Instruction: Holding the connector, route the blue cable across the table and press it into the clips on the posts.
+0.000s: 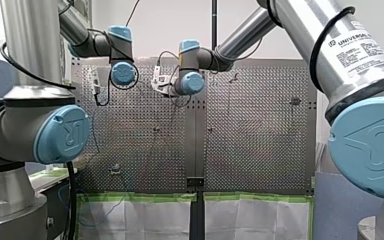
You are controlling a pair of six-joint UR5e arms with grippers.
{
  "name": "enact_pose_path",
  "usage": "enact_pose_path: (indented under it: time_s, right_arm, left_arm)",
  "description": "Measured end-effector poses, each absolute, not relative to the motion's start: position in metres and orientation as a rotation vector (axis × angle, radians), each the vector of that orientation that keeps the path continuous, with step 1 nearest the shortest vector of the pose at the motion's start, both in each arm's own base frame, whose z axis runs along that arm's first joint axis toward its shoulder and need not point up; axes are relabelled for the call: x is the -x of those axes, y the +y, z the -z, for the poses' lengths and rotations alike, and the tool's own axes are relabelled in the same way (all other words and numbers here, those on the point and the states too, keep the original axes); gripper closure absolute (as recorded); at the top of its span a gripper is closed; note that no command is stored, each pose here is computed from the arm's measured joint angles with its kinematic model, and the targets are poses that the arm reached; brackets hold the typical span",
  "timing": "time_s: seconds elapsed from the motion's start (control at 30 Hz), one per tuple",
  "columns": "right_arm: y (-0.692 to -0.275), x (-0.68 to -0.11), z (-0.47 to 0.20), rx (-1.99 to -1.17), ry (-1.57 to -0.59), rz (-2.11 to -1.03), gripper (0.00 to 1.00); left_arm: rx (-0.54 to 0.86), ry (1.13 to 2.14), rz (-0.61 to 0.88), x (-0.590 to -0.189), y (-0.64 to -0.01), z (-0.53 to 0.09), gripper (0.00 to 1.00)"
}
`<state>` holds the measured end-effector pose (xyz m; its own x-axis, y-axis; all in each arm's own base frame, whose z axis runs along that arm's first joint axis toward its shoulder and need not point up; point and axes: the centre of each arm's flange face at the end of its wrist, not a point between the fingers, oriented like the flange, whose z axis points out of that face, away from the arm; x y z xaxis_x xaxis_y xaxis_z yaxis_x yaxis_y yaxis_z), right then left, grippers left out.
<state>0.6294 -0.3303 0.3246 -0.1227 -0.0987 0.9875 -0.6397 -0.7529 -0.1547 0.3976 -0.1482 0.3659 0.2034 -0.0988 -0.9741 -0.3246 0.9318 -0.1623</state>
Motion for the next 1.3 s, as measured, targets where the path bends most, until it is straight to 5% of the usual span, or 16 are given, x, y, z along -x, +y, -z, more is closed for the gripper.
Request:
enact_pose_path:
  time_s: [1.3]
  right_arm:
    - [-0.371, -0.687, -0.382, -1.701, -0.756, -2.077, 1.0]
  left_arm:
    - [0.385, 1.282, -0.135, -0.469, -0.1, -0.38, 1.0]
